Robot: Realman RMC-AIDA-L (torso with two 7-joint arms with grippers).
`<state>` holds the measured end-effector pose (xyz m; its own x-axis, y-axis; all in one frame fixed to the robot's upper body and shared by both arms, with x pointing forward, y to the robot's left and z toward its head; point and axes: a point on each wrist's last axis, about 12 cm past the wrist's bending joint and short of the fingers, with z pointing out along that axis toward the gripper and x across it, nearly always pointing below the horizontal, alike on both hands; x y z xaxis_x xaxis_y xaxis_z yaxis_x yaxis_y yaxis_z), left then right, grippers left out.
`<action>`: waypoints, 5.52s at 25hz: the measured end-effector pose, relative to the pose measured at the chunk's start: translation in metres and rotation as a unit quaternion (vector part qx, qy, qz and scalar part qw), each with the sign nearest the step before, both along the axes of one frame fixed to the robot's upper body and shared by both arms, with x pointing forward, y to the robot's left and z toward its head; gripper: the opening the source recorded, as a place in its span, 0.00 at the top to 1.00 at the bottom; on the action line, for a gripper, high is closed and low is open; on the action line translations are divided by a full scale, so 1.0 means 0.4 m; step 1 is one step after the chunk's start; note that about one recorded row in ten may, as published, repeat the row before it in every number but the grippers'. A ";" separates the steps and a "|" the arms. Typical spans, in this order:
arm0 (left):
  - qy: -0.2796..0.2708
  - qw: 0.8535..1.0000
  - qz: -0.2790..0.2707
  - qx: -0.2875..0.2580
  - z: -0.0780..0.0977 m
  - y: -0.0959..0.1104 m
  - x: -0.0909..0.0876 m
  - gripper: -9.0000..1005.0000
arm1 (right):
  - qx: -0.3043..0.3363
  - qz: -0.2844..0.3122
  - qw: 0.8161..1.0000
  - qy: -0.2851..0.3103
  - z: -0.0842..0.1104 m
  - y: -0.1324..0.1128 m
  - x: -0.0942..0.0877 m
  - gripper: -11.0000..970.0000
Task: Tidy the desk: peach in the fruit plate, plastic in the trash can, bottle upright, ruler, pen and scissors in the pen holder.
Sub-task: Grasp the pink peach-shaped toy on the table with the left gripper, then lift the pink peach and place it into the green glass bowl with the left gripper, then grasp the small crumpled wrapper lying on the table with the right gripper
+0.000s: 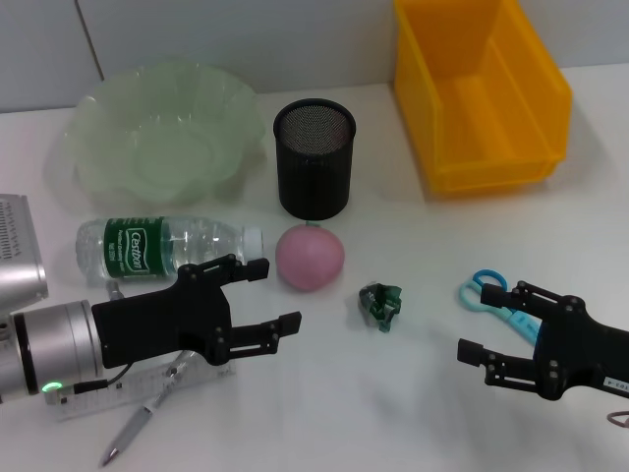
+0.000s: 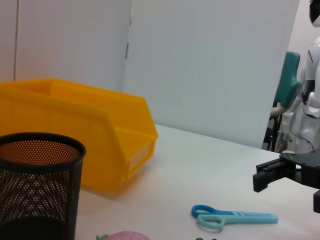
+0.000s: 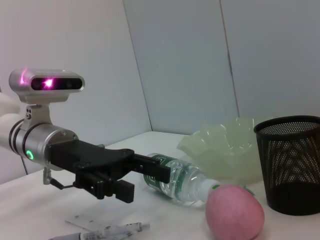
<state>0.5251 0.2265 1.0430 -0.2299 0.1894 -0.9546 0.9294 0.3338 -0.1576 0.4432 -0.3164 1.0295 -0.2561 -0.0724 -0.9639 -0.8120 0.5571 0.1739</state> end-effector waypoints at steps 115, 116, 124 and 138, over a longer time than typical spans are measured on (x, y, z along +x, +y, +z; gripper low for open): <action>-0.091 0.995 0.018 -0.040 0.029 0.078 -0.064 0.14 | -0.190 0.001 0.955 0.229 0.381 0.031 0.225 0.14; -0.089 0.994 0.003 -0.056 0.024 0.073 -0.085 0.14 | -0.207 0.004 0.949 0.236 0.386 0.048 0.236 0.14; -0.074 0.996 0.014 -0.056 -0.004 0.070 -0.104 0.14 | -0.319 0.013 0.911 0.262 0.391 0.205 0.304 0.14; -0.078 0.996 0.024 -0.045 -0.007 0.073 -0.095 0.14 | -0.355 0.019 0.893 0.278 0.303 0.341 0.348 0.16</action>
